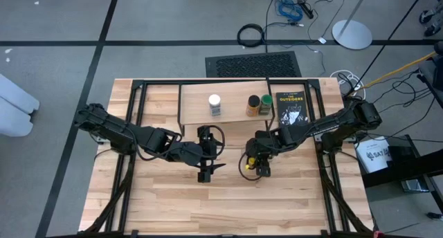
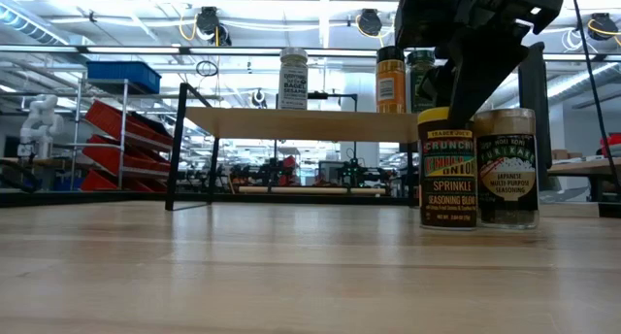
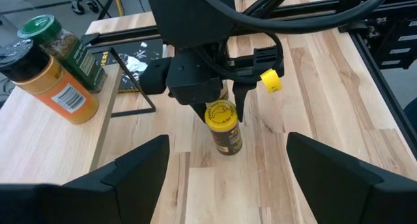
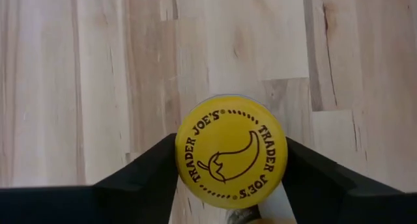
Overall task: Shelf spices
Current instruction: Put the yellow seasoning bottle on the shelf
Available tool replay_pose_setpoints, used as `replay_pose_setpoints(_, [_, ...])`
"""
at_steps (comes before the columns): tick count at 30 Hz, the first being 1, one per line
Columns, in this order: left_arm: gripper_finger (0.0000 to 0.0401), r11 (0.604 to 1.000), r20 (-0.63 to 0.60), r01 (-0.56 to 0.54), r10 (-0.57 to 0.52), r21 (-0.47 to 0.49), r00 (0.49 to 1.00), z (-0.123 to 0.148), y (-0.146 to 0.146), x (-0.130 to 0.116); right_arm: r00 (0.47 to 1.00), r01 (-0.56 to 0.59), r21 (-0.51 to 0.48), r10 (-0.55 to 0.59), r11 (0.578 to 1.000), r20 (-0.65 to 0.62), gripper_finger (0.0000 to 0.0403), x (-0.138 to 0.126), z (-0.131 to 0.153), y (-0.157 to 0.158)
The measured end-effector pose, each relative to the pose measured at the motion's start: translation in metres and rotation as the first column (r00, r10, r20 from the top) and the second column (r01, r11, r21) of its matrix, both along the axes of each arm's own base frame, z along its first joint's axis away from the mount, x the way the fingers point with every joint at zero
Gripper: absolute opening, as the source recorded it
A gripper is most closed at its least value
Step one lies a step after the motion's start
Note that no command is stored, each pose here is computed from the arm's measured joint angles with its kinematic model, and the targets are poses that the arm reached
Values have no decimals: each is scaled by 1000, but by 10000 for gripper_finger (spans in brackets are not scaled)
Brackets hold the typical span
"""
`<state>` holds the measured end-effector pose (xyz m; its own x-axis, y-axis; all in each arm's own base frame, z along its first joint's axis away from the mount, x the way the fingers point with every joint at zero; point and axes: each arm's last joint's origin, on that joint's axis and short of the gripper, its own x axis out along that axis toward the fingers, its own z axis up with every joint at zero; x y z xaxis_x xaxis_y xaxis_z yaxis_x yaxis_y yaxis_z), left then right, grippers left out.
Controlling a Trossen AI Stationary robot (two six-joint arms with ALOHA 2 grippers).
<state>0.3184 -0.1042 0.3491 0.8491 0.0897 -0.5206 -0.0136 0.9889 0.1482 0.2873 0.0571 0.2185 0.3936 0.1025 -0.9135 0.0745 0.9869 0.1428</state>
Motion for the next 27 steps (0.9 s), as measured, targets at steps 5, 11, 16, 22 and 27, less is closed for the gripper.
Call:
replay_pose_setpoints(5, [320,1000,0,-4,4,3,1000,0,1,0,1000,-3,2,3,1000,11,226,2,0,0])
replay_pose_setpoints(11, [320,993,-5,-117,117,6,993,-9,4,-1,999,-15,37,14,999,30,222,6,9,2])
replay_pose_setpoints(16, [320,958,-60,-283,279,-53,958,-44,11,-5,996,-22,44,18,999,86,223,14,26,3])
replay_pose_setpoints(22, [320,946,-52,-252,247,-203,968,-70,5,-4,983,-76,24,71,997,170,226,22,51,5])
replay_pose_setpoints(27, [321,973,45,-142,152,-183,987,-77,-3,-2,962,-112,6,107,994,250,225,28,72,6])
